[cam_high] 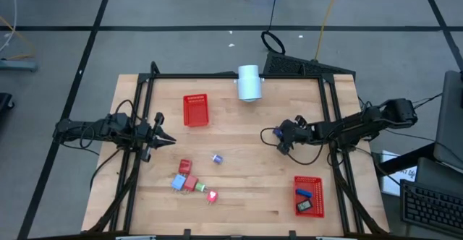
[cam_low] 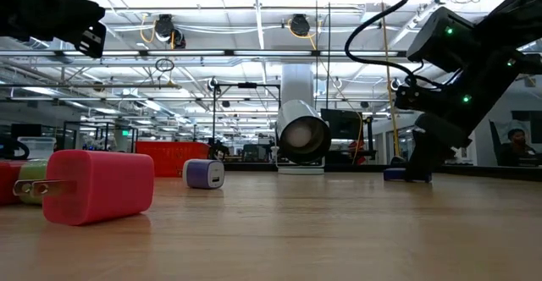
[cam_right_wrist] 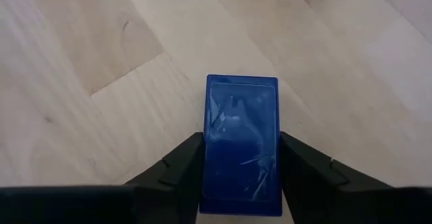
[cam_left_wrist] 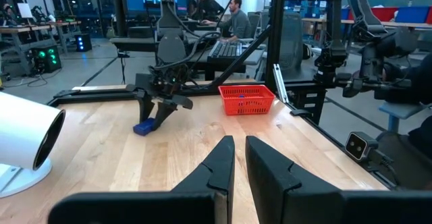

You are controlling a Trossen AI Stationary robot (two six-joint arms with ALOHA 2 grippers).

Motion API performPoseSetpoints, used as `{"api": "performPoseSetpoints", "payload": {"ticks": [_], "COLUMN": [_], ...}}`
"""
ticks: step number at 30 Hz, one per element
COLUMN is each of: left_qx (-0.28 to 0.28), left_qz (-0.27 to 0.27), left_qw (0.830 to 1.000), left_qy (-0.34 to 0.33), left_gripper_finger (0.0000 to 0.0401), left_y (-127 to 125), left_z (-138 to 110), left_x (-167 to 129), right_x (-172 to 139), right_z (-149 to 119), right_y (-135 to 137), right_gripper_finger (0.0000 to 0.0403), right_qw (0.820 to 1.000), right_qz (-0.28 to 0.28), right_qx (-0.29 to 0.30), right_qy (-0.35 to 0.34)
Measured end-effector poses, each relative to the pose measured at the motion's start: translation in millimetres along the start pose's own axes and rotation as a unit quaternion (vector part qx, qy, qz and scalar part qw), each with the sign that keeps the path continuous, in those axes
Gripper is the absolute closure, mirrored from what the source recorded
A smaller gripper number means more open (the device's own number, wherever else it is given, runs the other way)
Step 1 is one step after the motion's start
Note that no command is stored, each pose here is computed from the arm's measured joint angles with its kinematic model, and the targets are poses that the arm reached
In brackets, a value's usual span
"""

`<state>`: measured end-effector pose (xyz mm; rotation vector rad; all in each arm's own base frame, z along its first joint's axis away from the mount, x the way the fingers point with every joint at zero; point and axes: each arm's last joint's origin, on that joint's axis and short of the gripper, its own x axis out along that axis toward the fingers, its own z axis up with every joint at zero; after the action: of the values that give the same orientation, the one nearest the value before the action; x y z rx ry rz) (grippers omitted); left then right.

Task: Pick & Place Office items
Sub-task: Put the dark blue digital timer into the bottom red bin

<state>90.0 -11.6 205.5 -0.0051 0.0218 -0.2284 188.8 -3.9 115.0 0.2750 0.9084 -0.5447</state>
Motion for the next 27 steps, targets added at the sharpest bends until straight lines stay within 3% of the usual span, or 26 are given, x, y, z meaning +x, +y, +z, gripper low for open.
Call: {"api": "performPoseSetpoints", "payload": {"ticks": [14, 19, 27], "left_qx": [0.0, 0.0, 0.0], "left_qz": [0.0, 0.0, 0.0], "left_qw": [1.0, 1.0, 1.0], "left_qy": [0.0, 0.0, 0.0], "left_gripper_finger": [0.0359, 0.0359, 0.0359], "left_y": [0, 0, 0], "left_z": [0, 0, 0], "left_x": [0, 0, 0], "right_x": [-52, -83, -142], "right_z": [7, 10, 18], "right_y": [5, 17, 44], "right_gripper_finger": [0.0251, 0.0252, 0.0252], "right_qw": [0.99, 0.975, 0.948], "right_qz": [0.118, 0.191, 0.288], "right_qx": [0.02, 0.011, -0.05], "right_qy": [-0.076, -0.112, -0.124]}}
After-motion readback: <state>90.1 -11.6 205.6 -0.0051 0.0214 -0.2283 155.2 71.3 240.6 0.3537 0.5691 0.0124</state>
